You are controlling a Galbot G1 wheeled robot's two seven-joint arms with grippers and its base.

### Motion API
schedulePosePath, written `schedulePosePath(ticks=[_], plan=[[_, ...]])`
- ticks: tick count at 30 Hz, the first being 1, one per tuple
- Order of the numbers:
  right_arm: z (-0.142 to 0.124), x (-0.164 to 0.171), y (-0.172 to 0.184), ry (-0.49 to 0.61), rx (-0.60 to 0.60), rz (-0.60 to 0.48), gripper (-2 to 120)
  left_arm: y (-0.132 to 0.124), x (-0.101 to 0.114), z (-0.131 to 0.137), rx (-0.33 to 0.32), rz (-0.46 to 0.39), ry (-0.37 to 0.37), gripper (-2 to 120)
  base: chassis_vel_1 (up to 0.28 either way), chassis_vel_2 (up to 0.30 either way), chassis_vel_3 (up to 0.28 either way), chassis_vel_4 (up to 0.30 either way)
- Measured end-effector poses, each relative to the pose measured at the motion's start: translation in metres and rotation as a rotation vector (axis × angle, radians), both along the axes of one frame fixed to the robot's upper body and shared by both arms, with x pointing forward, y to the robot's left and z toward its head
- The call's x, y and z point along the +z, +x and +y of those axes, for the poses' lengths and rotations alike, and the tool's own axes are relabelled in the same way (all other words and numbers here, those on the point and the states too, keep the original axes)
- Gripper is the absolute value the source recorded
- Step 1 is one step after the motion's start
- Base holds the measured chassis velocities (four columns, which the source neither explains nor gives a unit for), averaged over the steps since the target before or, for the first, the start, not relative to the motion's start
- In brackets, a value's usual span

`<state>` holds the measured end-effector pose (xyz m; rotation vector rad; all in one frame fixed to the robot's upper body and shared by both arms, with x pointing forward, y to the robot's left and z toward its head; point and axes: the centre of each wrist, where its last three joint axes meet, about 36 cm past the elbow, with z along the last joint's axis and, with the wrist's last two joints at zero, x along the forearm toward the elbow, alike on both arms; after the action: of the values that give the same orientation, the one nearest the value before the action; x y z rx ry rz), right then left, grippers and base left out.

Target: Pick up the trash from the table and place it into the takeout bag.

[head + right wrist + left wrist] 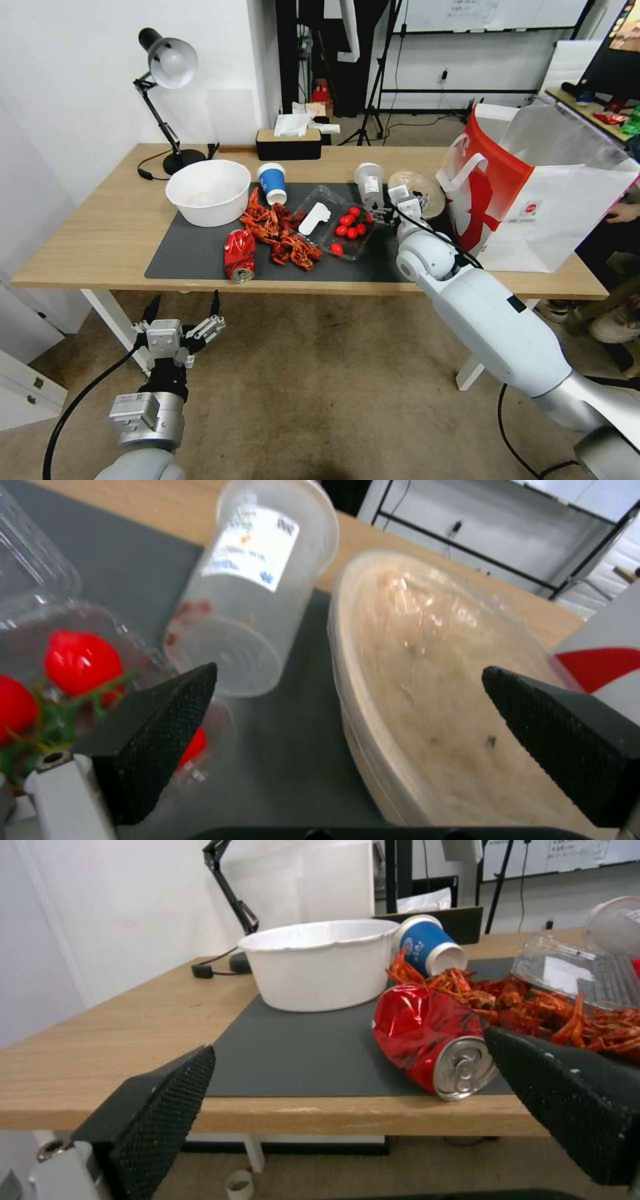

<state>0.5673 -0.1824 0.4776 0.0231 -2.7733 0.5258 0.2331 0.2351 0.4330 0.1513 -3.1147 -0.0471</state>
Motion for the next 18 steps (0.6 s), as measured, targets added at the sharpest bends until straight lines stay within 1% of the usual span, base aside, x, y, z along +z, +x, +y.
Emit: schedulePosePath(ticks=[8,18], plan=[[-0.009,-0.001,0.008,-0.035,-0.034,0.050,100,-0.001,0.000,-0.001,-0.001,0.001,-0.001,100,0.000,0.000,0.000,0.000],[-0.016,0.001,0.011,-0.045,-0.055,0.058,100,-0.002,0.000,-0.001,-0.001,0.002,0.001,100,0.000,0.000,0.000,0.000]])
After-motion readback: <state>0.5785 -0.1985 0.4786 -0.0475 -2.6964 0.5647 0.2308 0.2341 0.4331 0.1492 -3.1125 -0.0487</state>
